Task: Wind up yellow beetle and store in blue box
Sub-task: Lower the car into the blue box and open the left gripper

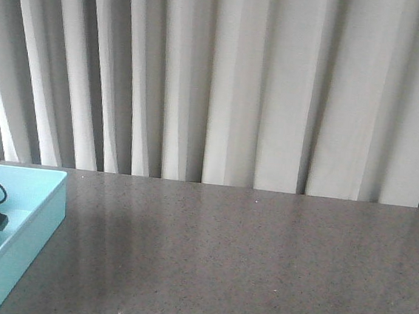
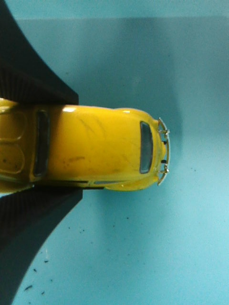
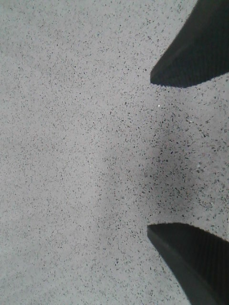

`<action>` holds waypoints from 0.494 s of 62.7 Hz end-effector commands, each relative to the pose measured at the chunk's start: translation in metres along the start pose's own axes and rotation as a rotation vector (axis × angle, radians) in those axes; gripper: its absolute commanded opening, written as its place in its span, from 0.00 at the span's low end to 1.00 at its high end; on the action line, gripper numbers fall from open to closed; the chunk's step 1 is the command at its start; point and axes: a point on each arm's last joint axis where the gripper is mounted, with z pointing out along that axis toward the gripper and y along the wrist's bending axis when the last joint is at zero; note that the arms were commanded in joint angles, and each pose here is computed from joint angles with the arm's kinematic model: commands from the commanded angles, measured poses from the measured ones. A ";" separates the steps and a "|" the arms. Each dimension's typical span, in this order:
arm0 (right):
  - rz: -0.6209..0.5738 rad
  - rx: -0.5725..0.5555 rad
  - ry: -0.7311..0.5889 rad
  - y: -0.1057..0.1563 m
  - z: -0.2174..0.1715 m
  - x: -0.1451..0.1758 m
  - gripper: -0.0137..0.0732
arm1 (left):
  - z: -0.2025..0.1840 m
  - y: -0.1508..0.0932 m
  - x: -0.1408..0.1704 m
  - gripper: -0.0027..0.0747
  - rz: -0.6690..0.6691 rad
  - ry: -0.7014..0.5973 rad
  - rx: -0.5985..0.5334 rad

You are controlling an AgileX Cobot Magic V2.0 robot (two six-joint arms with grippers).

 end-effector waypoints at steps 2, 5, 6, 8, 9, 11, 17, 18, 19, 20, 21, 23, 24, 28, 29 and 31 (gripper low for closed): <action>-0.005 0.002 -0.081 0.000 -0.005 -0.011 0.81 | -0.022 0.005 -0.008 0.38 -0.018 -0.074 -0.017; -0.005 0.002 -0.081 0.000 -0.005 -0.011 0.81 | -0.020 0.004 -0.007 0.39 -0.020 -0.065 -0.012; -0.005 0.002 -0.081 0.000 -0.005 -0.011 0.81 | -0.020 0.004 -0.007 0.39 -0.020 -0.064 -0.011; -0.005 0.002 -0.081 0.000 -0.005 -0.011 0.81 | -0.020 0.004 -0.007 0.41 -0.019 -0.062 -0.012; -0.005 0.002 -0.081 0.000 -0.005 -0.011 0.81 | -0.020 0.004 -0.007 0.41 -0.020 -0.061 -0.011; -0.005 0.002 -0.081 0.000 -0.005 -0.011 0.81 | -0.020 0.004 -0.007 0.45 -0.019 -0.058 -0.010; -0.005 0.002 -0.081 0.000 -0.005 -0.011 0.81 | -0.023 0.004 -0.006 0.59 -0.014 -0.053 -0.005; -0.005 0.002 -0.081 0.000 -0.005 -0.011 0.81 | -0.024 0.004 -0.007 0.61 -0.015 -0.055 -0.005; -0.005 0.002 -0.081 0.000 -0.005 -0.011 0.81 | -0.024 0.004 -0.007 0.62 -0.015 -0.055 -0.004; -0.005 0.002 -0.081 0.000 -0.005 -0.011 0.81 | -0.025 0.004 -0.007 0.65 -0.015 -0.057 -0.005; -0.005 0.002 -0.081 0.000 -0.005 -0.011 0.81 | -0.027 0.004 -0.007 0.67 -0.016 -0.061 -0.005; -0.005 0.002 -0.081 0.000 -0.005 -0.011 0.81 | -0.032 0.004 -0.007 0.72 -0.017 -0.071 -0.006; -0.005 0.002 -0.081 0.000 -0.005 -0.011 0.81 | -0.035 0.004 -0.008 0.74 -0.018 -0.077 -0.006; -0.005 0.002 -0.081 0.000 -0.005 -0.011 0.81 | -0.048 0.004 -0.009 0.80 -0.025 -0.106 0.000; -0.005 0.002 -0.081 0.000 -0.005 -0.011 0.81 | -0.053 0.003 -0.010 0.82 -0.025 -0.115 0.001; -0.005 0.002 -0.081 0.000 -0.005 -0.011 0.81 | -0.061 0.004 -0.010 0.83 -0.029 -0.133 0.001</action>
